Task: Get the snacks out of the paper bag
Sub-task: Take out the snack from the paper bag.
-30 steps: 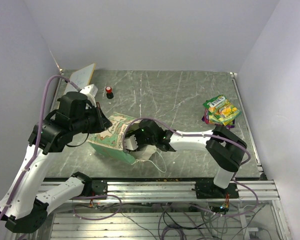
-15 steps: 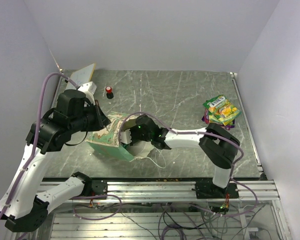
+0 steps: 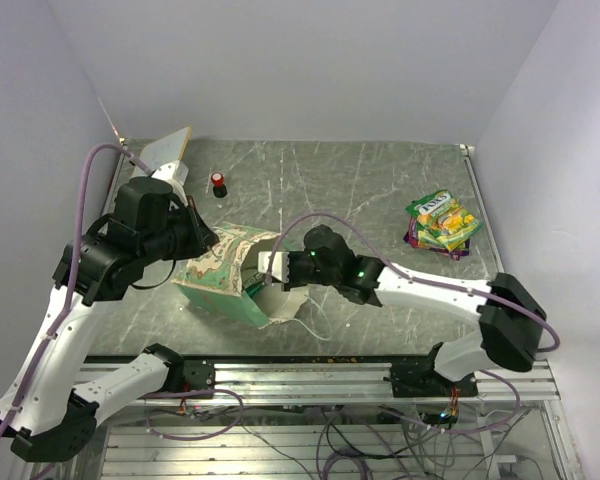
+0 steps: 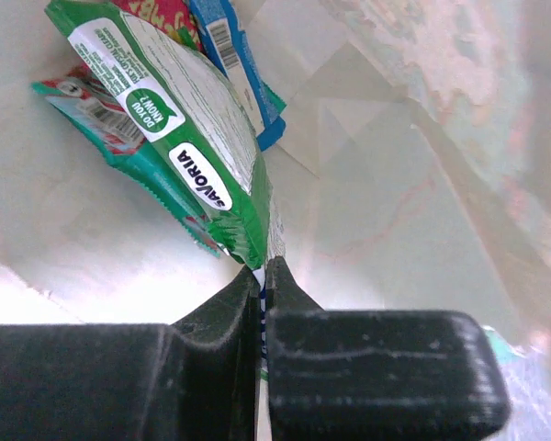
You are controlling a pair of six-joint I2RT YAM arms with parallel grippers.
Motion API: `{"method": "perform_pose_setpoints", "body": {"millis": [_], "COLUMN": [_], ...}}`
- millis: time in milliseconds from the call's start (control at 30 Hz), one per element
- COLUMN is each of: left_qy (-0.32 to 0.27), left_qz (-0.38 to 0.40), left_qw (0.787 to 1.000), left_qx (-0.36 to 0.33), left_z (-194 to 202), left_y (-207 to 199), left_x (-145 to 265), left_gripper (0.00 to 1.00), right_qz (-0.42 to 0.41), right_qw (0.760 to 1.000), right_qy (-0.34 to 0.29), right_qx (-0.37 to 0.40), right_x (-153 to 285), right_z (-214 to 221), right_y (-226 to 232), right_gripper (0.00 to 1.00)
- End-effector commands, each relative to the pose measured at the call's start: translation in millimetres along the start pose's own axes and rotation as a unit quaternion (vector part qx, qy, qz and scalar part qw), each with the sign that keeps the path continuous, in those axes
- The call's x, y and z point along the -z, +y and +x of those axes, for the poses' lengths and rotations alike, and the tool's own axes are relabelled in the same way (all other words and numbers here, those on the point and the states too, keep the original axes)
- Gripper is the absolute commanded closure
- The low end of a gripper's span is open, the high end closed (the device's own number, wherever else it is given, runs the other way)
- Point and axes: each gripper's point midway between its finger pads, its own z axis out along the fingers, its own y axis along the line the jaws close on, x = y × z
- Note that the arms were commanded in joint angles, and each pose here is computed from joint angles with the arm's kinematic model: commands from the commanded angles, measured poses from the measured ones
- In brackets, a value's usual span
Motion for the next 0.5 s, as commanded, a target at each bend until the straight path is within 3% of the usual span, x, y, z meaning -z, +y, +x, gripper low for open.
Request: {"method": "perform_pose_setpoints", "body": {"millis": [0,467], "left_qy": [-0.032,-0.027], "left_qz": [-0.012,-0.091], "left_qw": [0.999,0.995], "left_qx": [0.016,0.015], "left_z": [-16.8,-19.9], "left_y": [0.1,24.1], "left_x": [3.4,-2.7], "left_gripper": [0.93,0.93], "right_qz": [0.026,0.136], "right_qw": [0.998,0.984], "right_qy": [-0.019,-0.024], "right_qx": [-0.061,-0.114], "right_x": [33.5,162.1], "right_z": [-27.4,-106.0], "right_y": [-13.1,-81.8], "right_gripper": [1.00,1.00]}}
